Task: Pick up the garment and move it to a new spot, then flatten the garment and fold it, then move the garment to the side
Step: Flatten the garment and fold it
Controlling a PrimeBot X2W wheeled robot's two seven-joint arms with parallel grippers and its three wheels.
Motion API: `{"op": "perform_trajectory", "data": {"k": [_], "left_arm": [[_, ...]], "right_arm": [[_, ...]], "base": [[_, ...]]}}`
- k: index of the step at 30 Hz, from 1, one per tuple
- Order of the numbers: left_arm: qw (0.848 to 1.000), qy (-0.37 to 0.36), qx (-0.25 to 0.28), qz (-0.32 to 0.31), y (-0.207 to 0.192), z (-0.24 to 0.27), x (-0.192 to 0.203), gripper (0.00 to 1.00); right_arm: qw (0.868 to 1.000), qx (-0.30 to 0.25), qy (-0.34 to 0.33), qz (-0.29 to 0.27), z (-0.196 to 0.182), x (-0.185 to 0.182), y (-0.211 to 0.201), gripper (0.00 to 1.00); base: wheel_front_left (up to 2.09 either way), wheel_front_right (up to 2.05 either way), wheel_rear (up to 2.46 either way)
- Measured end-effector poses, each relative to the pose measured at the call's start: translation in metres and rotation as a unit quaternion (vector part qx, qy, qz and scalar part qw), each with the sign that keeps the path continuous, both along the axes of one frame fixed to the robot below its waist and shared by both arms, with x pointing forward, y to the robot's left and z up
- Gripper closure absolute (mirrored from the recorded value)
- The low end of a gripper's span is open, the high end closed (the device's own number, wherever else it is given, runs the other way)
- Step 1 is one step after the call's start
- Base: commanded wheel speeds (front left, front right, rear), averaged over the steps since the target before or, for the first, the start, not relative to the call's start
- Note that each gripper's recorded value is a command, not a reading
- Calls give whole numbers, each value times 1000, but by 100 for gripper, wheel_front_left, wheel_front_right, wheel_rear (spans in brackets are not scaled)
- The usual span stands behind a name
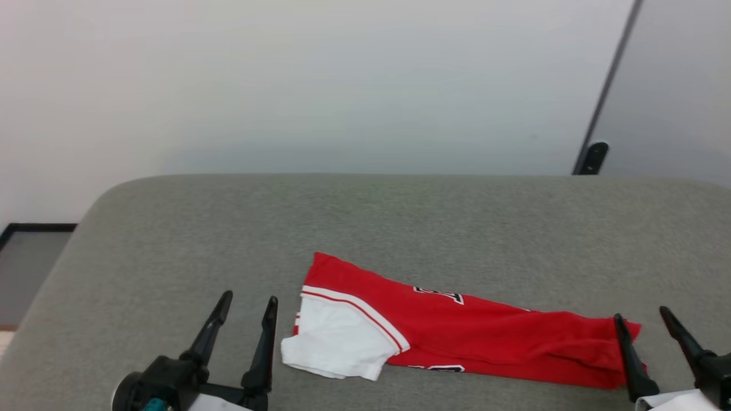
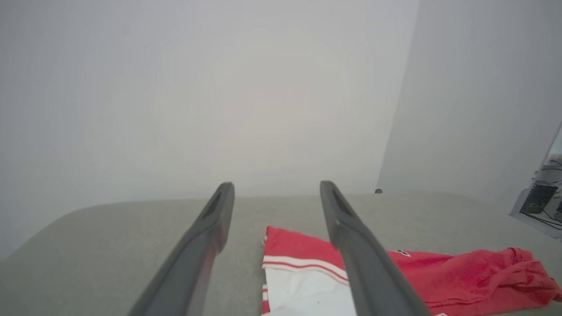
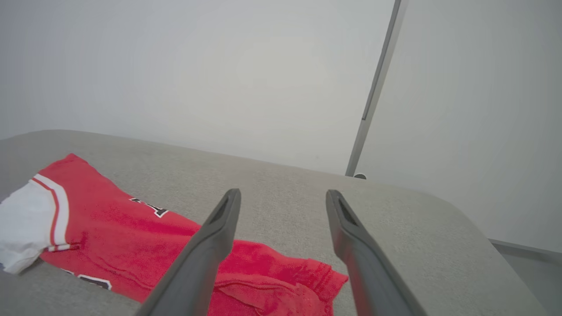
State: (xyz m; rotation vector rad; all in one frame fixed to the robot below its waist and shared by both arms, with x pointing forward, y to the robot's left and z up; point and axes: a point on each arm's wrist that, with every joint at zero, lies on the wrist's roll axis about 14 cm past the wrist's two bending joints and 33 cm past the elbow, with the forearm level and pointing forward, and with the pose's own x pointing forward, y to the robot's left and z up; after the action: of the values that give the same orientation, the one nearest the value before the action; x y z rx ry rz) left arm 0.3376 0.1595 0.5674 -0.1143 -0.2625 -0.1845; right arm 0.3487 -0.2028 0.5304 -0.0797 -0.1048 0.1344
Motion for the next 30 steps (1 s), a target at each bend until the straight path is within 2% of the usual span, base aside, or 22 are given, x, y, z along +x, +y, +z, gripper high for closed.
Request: {"op": "perform_trajectory", "data": {"k": [9, 15, 22, 26, 30], "left_arm": [[999, 17, 5, -40, -27, -11, 22, 0], [999, 28, -1, -29, -16, -17, 32, 0], [999, 49, -16, -18, -5, -29, 32, 0], [998, 54, -29, -22, -8, -31, 36, 0], [997, 65, -37, -27, -12, -38, 42, 0]], "right_arm": [[998, 7, 35, -55, -12, -9, -34, 0], [990, 12, 133, -54, -26, 9, -41, 0], [953, 15, 302, -25, -46, 34, -32, 0], [918, -1, 396, -12, -64, 38, -31, 0], [888, -10, 460, -8, -79, 44, -28, 0]], "base": [[0, 0, 0], [0, 0, 0], [0, 0, 0], [0, 0, 0], [0, 0, 0]]}}
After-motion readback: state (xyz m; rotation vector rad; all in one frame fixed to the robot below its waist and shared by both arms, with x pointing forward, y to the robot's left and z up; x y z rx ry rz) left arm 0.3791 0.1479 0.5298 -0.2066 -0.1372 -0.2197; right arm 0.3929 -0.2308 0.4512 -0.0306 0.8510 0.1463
